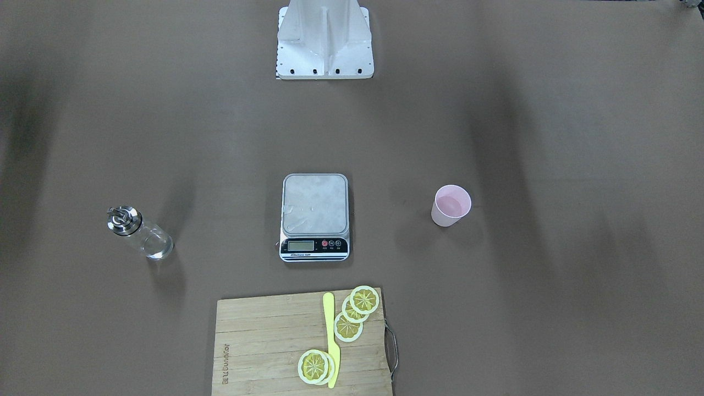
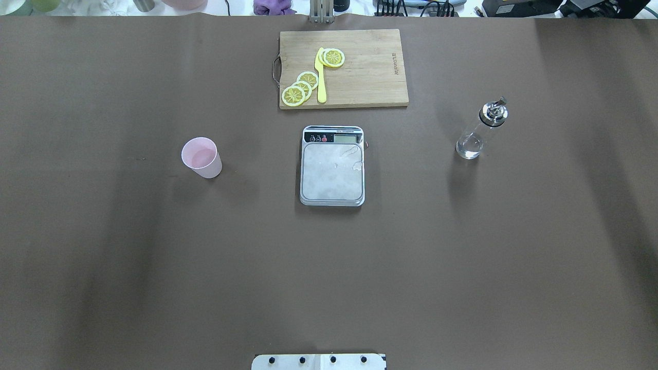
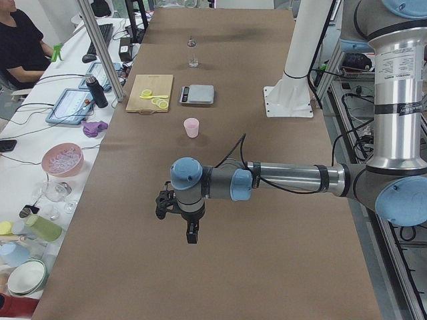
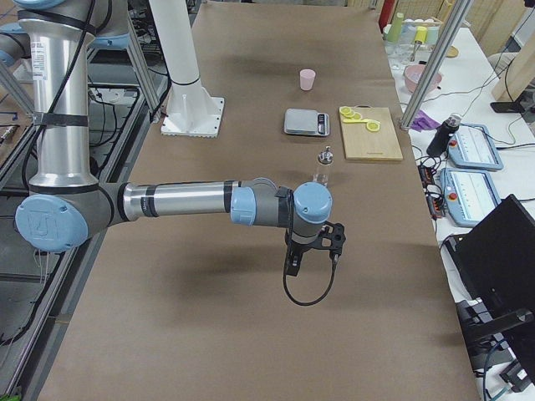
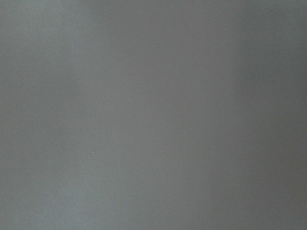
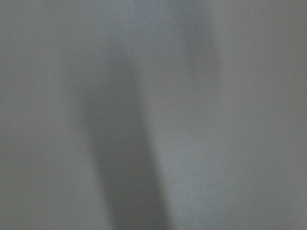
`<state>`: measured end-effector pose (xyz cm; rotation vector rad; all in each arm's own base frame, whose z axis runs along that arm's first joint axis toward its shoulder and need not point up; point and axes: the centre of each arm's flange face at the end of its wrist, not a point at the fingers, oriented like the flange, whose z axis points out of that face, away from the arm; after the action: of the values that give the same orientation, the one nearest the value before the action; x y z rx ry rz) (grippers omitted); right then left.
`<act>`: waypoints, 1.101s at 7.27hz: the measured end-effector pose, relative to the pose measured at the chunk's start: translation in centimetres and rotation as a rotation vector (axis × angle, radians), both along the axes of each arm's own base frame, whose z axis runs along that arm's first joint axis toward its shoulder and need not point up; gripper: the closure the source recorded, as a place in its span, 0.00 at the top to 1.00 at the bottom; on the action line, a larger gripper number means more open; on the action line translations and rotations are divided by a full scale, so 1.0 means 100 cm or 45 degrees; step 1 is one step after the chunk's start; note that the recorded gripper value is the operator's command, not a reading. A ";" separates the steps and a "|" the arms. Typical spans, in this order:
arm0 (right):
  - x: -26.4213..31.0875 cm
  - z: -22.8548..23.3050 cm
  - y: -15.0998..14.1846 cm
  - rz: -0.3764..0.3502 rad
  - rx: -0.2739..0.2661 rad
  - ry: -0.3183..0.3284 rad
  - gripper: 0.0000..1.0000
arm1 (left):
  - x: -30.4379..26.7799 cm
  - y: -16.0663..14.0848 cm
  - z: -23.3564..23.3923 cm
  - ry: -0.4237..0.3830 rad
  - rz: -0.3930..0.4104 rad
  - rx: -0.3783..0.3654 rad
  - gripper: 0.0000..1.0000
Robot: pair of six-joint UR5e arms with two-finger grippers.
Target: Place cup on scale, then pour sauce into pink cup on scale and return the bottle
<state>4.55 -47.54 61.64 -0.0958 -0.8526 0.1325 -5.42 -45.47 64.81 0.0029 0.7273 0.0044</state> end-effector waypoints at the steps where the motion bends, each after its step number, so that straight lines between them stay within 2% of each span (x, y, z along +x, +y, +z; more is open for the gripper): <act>1: 0.000 0.000 0.000 0.000 0.006 -0.001 1.00 | 0.000 0.000 0.000 0.001 0.000 0.000 0.98; 8: 0.000 0.000 0.001 -0.003 0.016 -0.003 1.00 | 0.000 0.000 -0.001 0.002 -0.001 0.000 0.98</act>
<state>4.54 -47.47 61.60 -0.0850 -0.8552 0.1251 -5.40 -45.50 64.74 0.0030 0.7287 0.0035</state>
